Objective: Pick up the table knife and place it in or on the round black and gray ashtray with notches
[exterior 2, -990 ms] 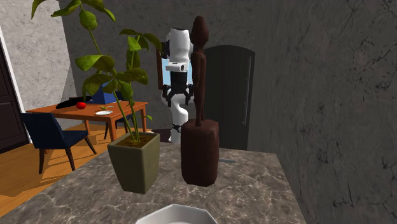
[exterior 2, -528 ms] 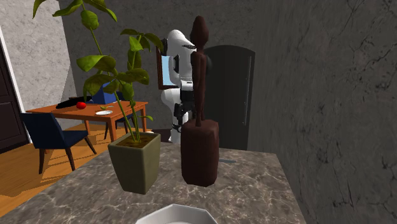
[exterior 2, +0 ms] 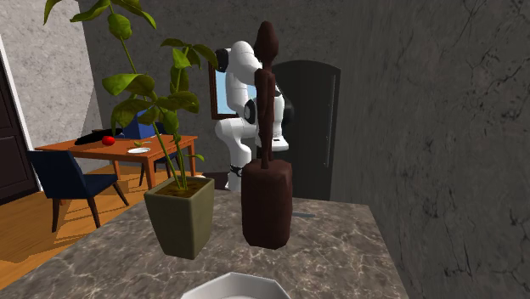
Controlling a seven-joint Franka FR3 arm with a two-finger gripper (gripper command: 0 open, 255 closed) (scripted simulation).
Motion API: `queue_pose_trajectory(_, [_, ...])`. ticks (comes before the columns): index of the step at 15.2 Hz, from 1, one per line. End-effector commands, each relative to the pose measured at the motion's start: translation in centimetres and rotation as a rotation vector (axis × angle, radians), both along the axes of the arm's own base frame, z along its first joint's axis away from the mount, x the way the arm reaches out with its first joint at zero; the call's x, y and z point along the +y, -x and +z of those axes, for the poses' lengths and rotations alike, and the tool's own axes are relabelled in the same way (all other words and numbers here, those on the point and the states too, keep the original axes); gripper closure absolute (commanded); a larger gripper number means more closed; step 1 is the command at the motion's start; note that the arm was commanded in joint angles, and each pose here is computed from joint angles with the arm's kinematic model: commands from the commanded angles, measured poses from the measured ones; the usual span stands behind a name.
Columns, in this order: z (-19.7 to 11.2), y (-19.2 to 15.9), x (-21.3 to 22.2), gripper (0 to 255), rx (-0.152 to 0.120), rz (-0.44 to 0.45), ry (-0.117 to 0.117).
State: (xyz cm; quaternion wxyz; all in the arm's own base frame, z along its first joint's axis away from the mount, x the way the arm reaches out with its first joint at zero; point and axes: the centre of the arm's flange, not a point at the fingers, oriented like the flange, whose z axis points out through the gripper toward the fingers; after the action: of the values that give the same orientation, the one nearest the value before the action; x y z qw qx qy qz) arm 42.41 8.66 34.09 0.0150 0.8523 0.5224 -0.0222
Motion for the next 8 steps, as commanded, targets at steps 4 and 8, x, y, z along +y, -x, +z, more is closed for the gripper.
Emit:
queue_pose_trajectory(4, [-4.1, -0.3, 2.1, 0, 0.004, 0.125, -0.004])
queue_pose_trajectory(8, [-6.2, -0.2, 2.0, 0, 0.004, 0.125, -0.004])
